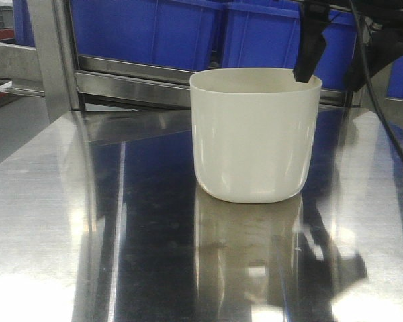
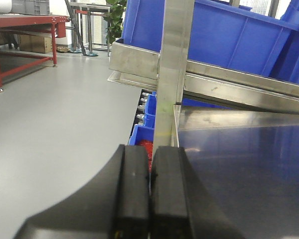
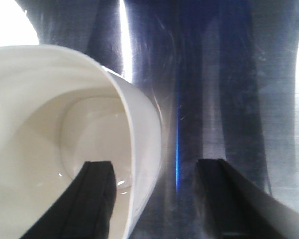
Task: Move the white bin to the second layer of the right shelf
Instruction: 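Grasp the white bin's rim with the right gripper, then lift the white bin off the table with the right gripper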
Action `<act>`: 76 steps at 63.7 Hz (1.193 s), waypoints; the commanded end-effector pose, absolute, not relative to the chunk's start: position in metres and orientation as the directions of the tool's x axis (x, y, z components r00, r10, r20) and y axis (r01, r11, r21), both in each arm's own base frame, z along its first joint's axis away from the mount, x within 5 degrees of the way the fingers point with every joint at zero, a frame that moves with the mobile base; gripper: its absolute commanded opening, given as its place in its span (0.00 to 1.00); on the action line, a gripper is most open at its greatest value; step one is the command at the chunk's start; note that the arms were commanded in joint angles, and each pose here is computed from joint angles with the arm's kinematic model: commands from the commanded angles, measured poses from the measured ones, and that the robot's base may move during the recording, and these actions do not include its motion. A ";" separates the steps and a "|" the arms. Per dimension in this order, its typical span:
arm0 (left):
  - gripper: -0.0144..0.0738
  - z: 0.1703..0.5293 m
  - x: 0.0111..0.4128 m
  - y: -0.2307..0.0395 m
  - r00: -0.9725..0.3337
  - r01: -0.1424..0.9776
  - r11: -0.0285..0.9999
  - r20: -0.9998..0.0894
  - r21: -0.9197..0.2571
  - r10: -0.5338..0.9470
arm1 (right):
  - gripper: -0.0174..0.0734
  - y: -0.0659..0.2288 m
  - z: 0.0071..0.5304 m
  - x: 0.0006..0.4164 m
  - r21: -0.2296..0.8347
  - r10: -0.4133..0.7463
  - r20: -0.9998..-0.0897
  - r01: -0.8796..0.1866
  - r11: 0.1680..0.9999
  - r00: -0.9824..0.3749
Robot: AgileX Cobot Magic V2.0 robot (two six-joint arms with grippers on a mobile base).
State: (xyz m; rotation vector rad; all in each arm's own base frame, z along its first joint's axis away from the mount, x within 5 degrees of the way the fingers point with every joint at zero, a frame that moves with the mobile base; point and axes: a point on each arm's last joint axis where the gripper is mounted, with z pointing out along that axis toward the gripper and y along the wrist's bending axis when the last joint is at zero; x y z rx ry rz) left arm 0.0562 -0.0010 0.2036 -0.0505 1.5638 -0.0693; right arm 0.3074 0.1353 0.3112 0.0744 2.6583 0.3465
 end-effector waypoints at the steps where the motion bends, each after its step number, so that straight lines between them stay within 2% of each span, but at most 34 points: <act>1: 0.26 0.202 0.056 -0.001 0.073 0.016 0.996 -0.994 -0.082 -0.083 | 0.72 0.136 0.335 0.305 0.300 0.133 -0.513 -0.032 0.953 -0.848; 11: 0.26 0.202 0.056 -0.001 0.073 0.016 0.996 -0.994 -0.082 -0.083 | 0.72 0.138 0.332 0.311 0.308 0.139 -0.534 -0.039 0.951 -0.834; 26: 0.26 0.202 0.056 -0.001 0.073 0.016 0.996 -0.994 -0.082 -0.083 | 0.72 0.142 0.312 0.321 0.286 0.125 -0.485 -0.021 0.958 -0.865; 41: 0.26 0.202 0.056 -0.001 0.073 0.016 0.996 -0.994 -0.082 -0.083 | 0.70 0.143 0.309 0.322 0.282 0.123 -0.482 -0.021 0.959 -0.868; 56: 0.26 0.202 0.056 -0.001 0.073 0.016 0.996 -0.994 -0.082 -0.083 | 0.53 0.143 0.307 0.324 0.279 0.121 -0.477 -0.020 0.960 -0.870; 67: 0.26 0.202 0.056 -0.001 0.073 0.016 0.996 -0.994 -0.082 -0.083 | 0.24 0.142 0.317 0.320 0.277 0.117 -0.470 -0.020 0.961 -0.875; 76: 0.26 0.202 0.056 -0.001 0.073 0.016 0.996 -0.994 -0.082 -0.083 | 0.25 0.140 0.349 0.318 0.260 0.072 -0.549 -0.089 0.962 -0.833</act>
